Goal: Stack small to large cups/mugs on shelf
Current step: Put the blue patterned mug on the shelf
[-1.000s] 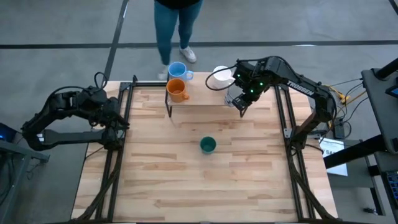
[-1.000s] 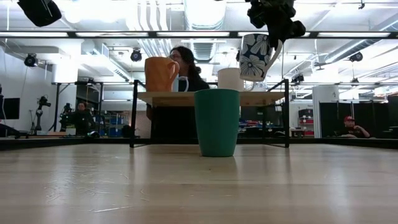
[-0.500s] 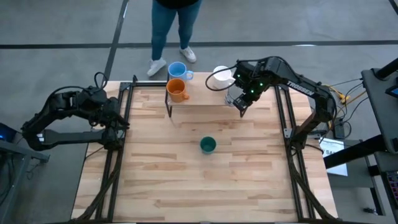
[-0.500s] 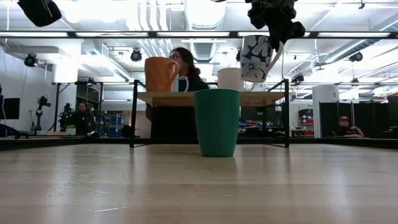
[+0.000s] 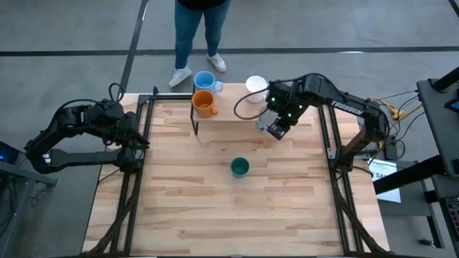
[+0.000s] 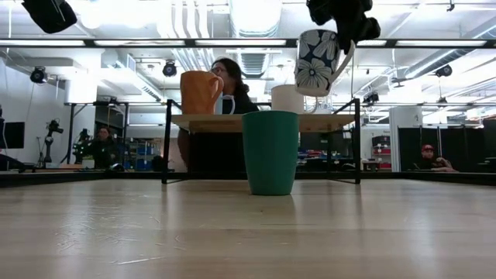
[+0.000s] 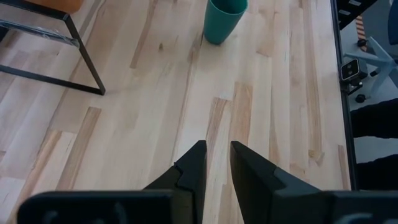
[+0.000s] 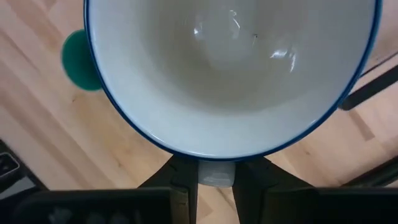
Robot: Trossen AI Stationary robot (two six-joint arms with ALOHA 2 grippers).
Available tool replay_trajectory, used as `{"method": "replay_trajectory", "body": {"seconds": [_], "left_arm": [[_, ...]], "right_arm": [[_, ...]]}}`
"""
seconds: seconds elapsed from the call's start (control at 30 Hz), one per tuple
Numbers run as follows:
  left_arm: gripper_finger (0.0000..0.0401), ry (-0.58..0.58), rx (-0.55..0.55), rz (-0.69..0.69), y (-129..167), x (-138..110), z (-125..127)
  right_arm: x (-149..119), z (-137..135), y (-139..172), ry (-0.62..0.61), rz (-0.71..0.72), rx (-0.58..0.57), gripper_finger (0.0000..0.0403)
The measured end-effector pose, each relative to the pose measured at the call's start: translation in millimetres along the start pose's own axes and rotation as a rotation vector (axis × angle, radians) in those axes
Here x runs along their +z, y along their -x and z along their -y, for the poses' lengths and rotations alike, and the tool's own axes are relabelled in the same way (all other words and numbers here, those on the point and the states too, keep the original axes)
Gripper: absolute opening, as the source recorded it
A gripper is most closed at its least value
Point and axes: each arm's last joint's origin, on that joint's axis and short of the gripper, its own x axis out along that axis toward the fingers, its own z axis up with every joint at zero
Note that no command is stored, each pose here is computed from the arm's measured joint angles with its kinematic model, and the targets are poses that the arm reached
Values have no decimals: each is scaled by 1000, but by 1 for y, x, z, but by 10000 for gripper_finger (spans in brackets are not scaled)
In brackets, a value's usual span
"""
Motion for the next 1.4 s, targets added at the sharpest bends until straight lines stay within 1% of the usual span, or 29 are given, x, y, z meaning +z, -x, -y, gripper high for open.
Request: {"method": "replay_trajectory", "body": {"seconds": [0.1,0.23,0.33,0.5,0.6,0.7,0.93,1.07,1.23,1.4], "left_arm": [[57,1,0,-2,0,0,0],[57,-1,0,-7,-1,1,0],[57,-1,0,-11,-2,2,-1],[57,-1,0,-15,-3,3,-1],[57,0,0,-16,-3,3,-1],[57,0,0,-17,-3,3,-1],[57,0,0,-17,-3,3,-1],[57,0,0,-18,-3,3,-1],[57,0,0,-17,-3,3,-1],[57,1,0,-17,-3,3,-1]], "right_arm": [[-6,-11,-3,11,-19,14,57],[-16,-26,-17,32,-96,33,57],[-26,-34,-33,45,-157,9,57],[-42,-40,-60,64,-265,-54,57],[-48,-41,-71,80,-301,-82,57],[-49,-43,-75,65,-312,-95,56],[-34,-53,-72,98,-273,-93,56],[-20,-63,-65,150,-233,-64,56],[1,-73,-60,184,-183,-31,56],[26,-74,-55,190,-129,-4,56]]}}
